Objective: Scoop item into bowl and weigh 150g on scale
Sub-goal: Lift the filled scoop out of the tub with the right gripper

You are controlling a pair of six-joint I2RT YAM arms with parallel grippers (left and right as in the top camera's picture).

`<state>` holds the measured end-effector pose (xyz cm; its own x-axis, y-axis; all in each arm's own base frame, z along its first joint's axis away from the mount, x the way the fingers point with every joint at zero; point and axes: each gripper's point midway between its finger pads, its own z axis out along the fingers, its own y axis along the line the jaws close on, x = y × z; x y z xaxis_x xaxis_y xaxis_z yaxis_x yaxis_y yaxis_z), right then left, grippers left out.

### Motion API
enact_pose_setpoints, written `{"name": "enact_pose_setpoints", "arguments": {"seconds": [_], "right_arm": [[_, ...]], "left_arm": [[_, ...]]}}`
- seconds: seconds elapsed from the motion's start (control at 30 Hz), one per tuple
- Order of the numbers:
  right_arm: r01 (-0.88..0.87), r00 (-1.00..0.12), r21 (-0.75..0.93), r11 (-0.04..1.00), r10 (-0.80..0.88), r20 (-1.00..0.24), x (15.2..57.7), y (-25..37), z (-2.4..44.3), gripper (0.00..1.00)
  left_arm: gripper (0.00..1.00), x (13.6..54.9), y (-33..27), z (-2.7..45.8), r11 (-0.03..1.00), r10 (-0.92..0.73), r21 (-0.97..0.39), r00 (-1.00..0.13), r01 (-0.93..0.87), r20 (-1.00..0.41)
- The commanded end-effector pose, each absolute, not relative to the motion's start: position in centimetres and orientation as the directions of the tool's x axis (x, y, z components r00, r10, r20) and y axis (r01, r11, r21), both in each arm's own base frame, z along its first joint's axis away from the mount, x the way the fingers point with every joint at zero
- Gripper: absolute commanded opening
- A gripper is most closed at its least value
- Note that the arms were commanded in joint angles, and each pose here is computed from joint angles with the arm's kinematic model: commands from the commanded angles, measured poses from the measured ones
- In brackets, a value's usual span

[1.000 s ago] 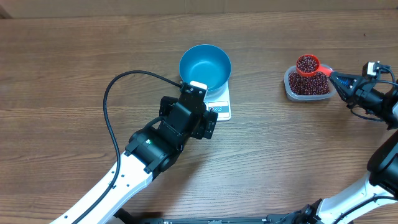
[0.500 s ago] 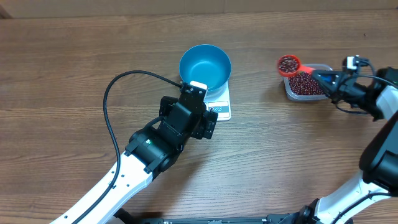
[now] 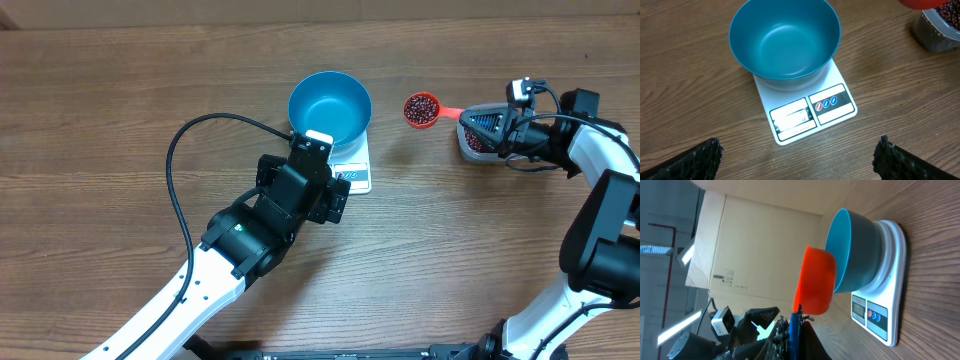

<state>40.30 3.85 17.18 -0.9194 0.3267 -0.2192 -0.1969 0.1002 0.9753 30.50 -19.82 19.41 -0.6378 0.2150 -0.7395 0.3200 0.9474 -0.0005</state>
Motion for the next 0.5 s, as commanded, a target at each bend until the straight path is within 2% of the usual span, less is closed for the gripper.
{"name": "enact_pose_setpoints", "arguments": {"seconds": [0.0, 0.47], "right_arm": [[-0.242, -0.917, 0.968, 0.067, 0.309, -0.251, 41.0, 4.4, 18.8, 0.04], [-0.18, -0.952, 0.975, 0.132, 0.226, -0.206, 43.5, 8.7, 18.5, 0.04]], "left_arm": [[1.0, 30.6, -19.6, 18.9, 0.954, 0.209, 0.006, -0.647, 0.3, -0.733], [1.0, 30.6, -19.6, 18.9, 0.954, 0.209, 0.006, -0.647, 0.3, -0.733]]}}
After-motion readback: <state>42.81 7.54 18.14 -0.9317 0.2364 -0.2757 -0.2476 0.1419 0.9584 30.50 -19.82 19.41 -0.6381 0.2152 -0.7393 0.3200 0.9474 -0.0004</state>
